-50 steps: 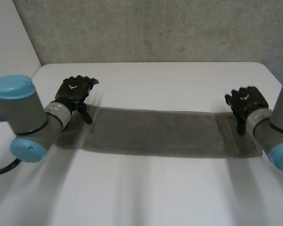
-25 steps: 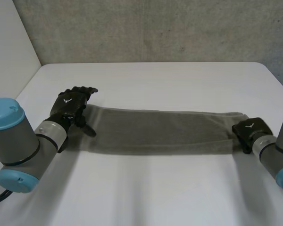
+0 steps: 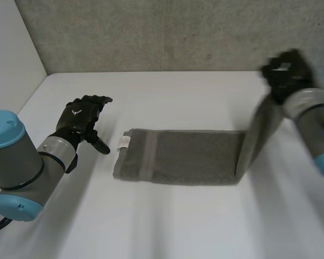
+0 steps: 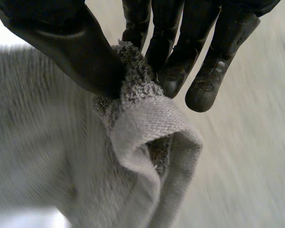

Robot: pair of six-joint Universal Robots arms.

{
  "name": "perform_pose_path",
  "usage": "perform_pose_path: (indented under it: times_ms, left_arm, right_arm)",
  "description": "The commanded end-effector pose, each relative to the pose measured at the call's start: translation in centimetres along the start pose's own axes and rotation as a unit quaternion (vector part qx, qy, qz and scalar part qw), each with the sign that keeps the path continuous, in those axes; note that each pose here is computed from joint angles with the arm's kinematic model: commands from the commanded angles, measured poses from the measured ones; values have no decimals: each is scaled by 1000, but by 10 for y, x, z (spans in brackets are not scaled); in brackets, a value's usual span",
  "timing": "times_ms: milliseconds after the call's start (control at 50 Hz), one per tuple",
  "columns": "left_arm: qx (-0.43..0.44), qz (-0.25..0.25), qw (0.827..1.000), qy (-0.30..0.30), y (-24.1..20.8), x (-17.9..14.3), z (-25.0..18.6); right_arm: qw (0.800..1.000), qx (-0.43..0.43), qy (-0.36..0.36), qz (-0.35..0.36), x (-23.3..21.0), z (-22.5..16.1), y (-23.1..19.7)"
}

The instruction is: Fold the towel.

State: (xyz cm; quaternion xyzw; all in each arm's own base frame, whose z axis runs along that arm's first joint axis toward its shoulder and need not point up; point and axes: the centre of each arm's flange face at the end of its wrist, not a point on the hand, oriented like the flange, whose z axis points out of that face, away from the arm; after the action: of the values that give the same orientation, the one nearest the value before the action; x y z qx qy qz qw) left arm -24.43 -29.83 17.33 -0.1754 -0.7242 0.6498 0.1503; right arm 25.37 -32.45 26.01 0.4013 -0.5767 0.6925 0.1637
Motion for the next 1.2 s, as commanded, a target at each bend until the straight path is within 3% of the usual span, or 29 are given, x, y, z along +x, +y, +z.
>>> perform_pose_path:
  times_ms: [20, 80, 180, 320, 400, 520, 640, 860, 940, 980, 1080, 1100, 1160, 1200]
  left_arm:
    - [0, 0, 1000, -4, 0, -3, 1]
    - [0, 0, 1000, -5, 0, -4, 1]
    - [-1, 0, 1000, -3, 0, -2, 1]
    - [-3, 1, 1000, 5, 1, 2, -1]
    - [-1, 3, 1000, 17, 0, 9, -2]
    - [11, 12, 998, 60, -6, 40, -8]
    - [11, 20, 996, 87, -3, 60, -9]
    - [-9, 54, 994, 97, 12, 70, -11]
    - [-5, 51, 994, 94, 9, 67, -11]
    - [9, 51, 994, 91, -1, 66, -11]
    - [39, 52, 994, 83, -23, 63, -10]
    - [39, 52, 994, 83, -23, 63, -10]
    - [67, 45, 994, 70, -45, 56, -8]
    - [92, 15, 995, 39, -64, 42, -6]
  right_arm:
    - [975, 137, -176, -2, -126, -41, -75]
    - [959, 155, -239, -5, -166, -58, -76]
    - [953, 143, -269, -3, -191, -65, -67]
    - [965, 102, -242, 26, -175, -62, -60]
    - [977, 23, -189, 94, -130, -56, -30]
    - [969, -54, -188, 152, -119, -73, 13]
    - [965, -101, -186, 158, -123, -80, 46]
    - [968, -121, -161, 147, -120, -71, 66]
    - [977, -108, -135, 125, -105, -64, 60]
    - [988, -69, -104, 88, -84, -54, 40]
    - [994, 3, -99, 40, -79, -44, -3]
    - [991, 48, -120, 29, -91, -49, -28]
    - [985, 90, -148, 21, -107, -55, -50]
    - [964, 159, -211, 11, -145, -66, -79]
